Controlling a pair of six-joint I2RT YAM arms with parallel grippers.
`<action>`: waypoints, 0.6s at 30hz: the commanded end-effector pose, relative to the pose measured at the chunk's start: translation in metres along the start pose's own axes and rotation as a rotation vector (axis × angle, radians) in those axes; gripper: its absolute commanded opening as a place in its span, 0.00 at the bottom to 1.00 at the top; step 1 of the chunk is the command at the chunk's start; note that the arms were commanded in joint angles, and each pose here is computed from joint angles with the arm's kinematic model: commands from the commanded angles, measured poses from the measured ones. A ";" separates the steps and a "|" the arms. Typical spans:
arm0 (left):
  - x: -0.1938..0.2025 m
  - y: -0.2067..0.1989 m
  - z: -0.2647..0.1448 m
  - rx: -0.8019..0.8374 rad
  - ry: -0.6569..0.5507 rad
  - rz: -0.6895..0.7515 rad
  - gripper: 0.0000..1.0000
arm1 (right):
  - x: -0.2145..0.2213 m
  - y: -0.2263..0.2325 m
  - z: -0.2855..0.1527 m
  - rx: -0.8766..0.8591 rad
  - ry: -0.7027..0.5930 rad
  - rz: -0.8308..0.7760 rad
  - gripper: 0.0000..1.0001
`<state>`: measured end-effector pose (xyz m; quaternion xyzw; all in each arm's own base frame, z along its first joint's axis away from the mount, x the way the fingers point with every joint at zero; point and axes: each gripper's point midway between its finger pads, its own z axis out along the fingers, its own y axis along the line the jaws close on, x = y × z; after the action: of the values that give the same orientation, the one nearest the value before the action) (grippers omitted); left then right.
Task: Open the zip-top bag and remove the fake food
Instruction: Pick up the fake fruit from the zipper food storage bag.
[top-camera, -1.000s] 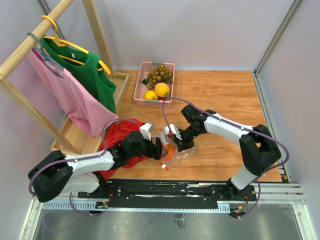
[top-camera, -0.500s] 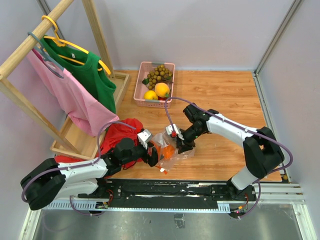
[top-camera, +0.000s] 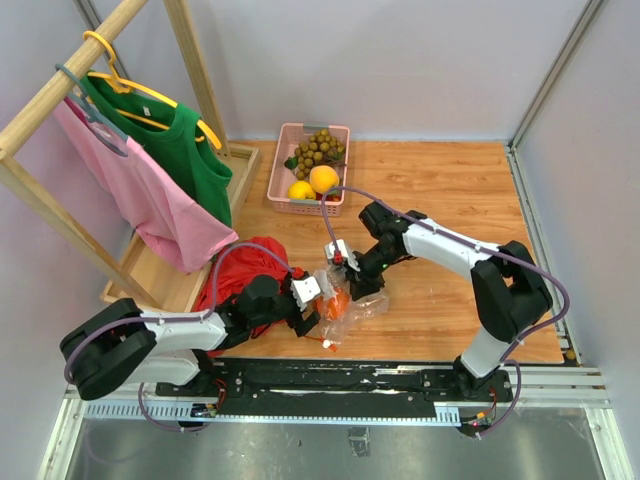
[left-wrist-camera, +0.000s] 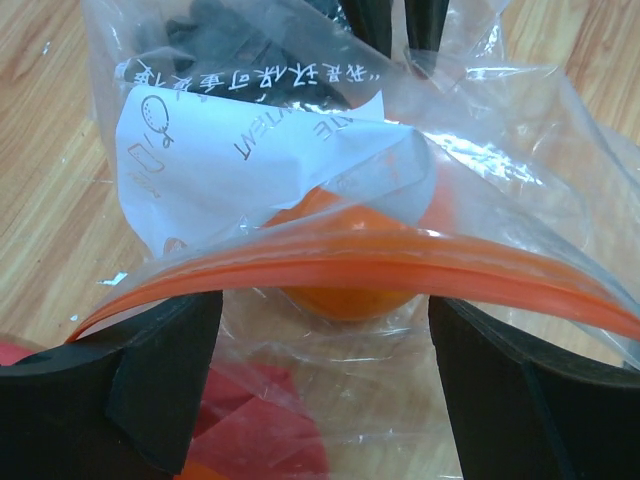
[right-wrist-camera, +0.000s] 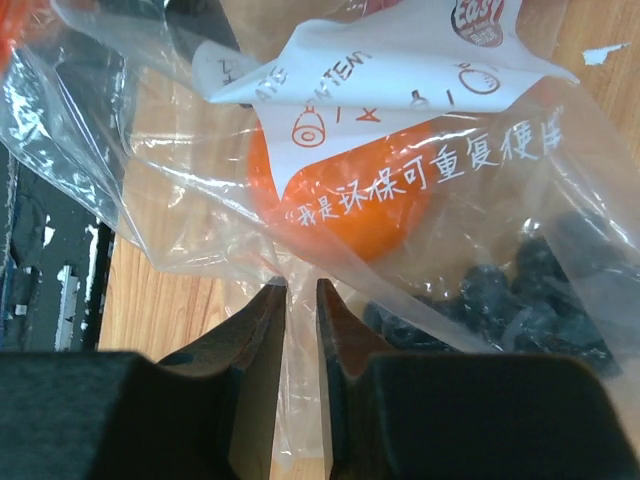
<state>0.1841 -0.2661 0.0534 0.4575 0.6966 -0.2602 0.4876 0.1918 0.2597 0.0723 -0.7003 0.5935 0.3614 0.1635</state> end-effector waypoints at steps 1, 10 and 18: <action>-0.026 0.011 0.012 -0.036 -0.083 0.081 0.88 | 0.001 -0.007 -0.001 0.034 0.021 0.092 0.17; -0.032 0.010 0.033 -0.015 -0.088 0.055 0.88 | 0.015 -0.021 0.008 0.088 0.093 0.140 0.10; -0.022 -0.002 0.052 0.056 -0.060 0.007 0.84 | 0.012 -0.030 0.013 0.092 0.083 0.166 0.14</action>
<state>0.2085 -0.2988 0.0457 0.4674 0.6883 -0.2602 0.4900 0.2100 0.2559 0.0459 -0.6587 0.6693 0.3171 0.1322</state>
